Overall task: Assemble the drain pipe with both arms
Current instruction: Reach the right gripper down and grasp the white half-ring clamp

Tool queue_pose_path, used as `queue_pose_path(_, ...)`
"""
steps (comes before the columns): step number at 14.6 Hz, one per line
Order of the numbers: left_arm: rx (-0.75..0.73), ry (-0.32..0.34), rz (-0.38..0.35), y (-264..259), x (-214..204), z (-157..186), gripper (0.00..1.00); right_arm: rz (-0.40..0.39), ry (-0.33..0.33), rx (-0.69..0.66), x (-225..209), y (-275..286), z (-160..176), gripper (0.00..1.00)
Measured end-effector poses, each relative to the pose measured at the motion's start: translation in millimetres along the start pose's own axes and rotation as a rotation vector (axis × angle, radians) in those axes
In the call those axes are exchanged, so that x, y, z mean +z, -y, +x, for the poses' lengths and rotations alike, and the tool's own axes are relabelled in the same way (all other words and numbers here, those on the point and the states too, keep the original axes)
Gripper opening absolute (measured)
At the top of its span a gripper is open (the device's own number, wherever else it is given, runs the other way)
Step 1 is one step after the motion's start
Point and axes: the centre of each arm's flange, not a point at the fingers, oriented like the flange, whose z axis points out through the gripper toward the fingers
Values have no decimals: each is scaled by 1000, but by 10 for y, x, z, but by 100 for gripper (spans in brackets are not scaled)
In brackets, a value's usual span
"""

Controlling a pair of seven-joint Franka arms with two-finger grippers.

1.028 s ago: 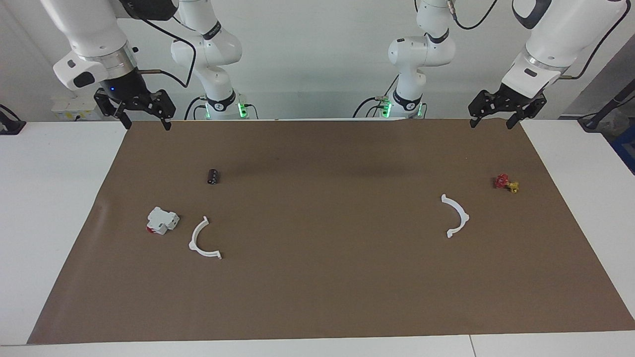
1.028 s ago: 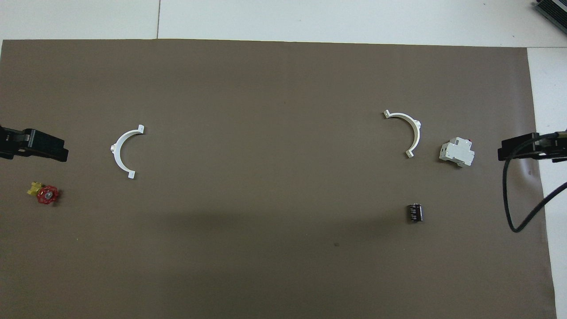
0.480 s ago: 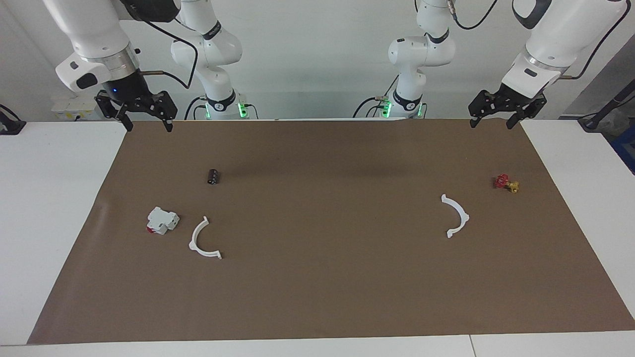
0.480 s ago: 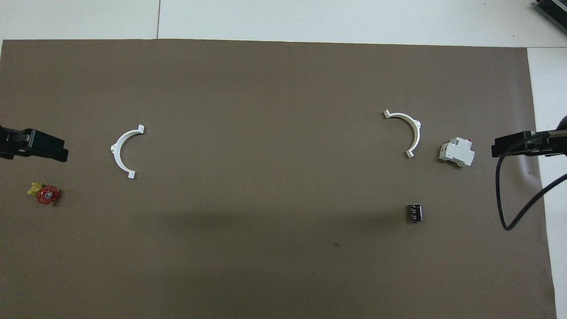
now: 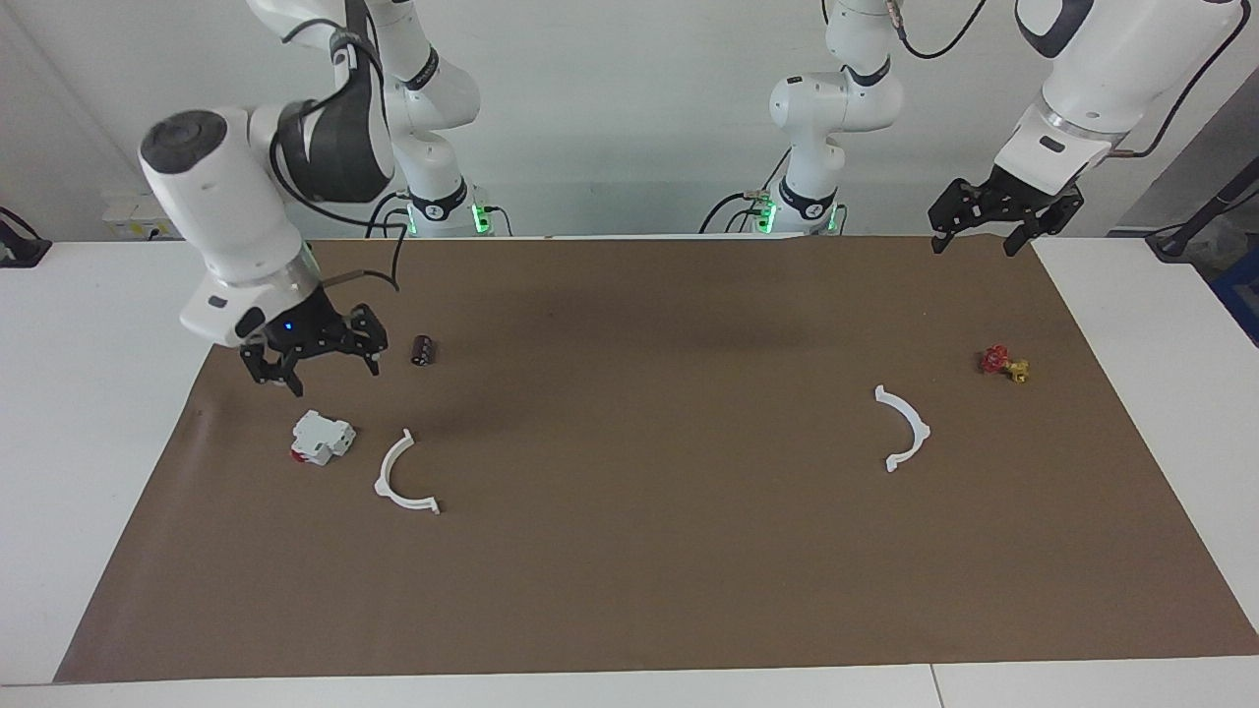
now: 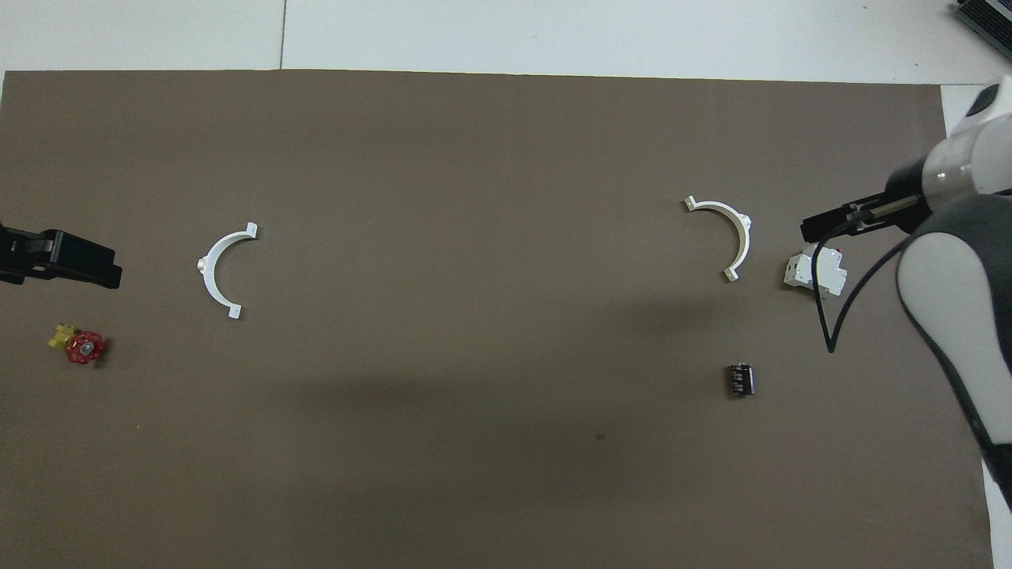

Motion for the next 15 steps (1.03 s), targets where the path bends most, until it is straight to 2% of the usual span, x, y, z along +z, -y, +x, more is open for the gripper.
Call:
queue_pose_path(3, 0, 0, 0, 0, 2, 0, 100, -19, -22, -140, 724, -51, 196, 100)
queue_pose_path(5, 0, 0, 0, 0, 2, 0, 100, 4, -16, -186, 1112, -44, 207, 100)
queue_pose_path(11, 0, 0, 0, 0, 2, 0, 100, 15, -9, -272, 1740, -87, 114, 93)
queue_pose_path(14, 0, 1, 0, 0, 3, 0, 100, 17, -4, -294, 1811, -82, 60, 62)
queue_pose_path(15, 0, 1, 0, 0, 4, 0, 100, 17, -5, -297, 1803, -83, 54, 58)
